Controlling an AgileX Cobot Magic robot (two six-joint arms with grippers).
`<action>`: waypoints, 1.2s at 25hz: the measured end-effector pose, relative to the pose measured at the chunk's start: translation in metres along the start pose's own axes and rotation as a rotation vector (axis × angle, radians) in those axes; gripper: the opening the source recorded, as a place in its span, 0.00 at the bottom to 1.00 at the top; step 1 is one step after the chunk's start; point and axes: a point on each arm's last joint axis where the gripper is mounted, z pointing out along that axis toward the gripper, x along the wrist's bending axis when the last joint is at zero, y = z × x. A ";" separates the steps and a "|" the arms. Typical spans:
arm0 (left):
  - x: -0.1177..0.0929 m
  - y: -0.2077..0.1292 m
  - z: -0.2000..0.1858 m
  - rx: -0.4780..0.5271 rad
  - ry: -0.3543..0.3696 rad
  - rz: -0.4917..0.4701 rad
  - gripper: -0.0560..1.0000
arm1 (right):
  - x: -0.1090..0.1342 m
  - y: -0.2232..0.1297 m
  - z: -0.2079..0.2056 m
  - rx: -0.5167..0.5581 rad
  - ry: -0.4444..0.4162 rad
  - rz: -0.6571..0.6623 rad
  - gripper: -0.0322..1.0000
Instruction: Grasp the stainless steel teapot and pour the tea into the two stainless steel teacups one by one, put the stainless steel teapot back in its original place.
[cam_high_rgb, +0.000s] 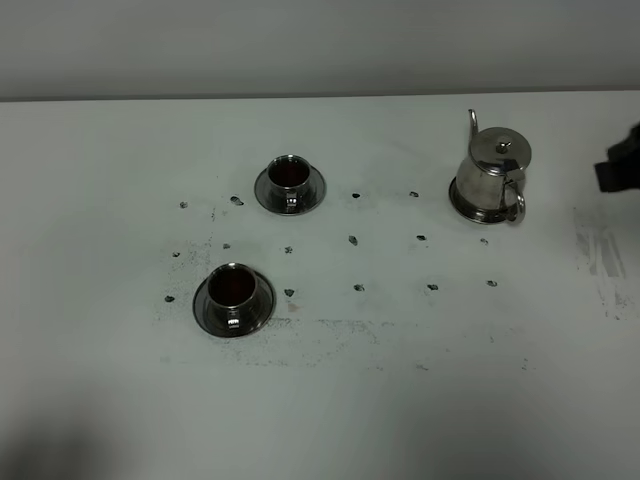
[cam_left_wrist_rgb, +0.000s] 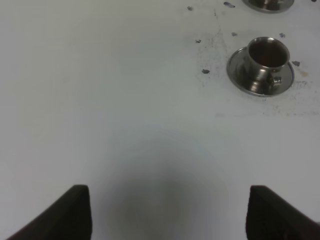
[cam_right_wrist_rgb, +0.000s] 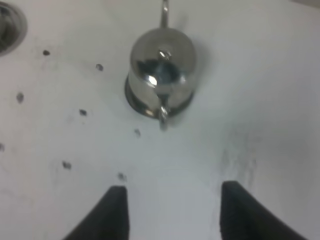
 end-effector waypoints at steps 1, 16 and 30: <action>0.000 0.000 0.000 0.000 0.000 0.000 0.65 | 0.002 -0.012 -0.011 -0.016 -0.005 0.000 0.39; 0.000 0.000 0.000 0.000 0.000 0.000 0.65 | 0.039 -0.138 -0.107 -0.166 0.090 0.041 0.22; 0.000 0.000 0.000 0.000 0.000 0.000 0.65 | 0.046 -0.192 -0.124 -0.319 0.031 0.022 0.22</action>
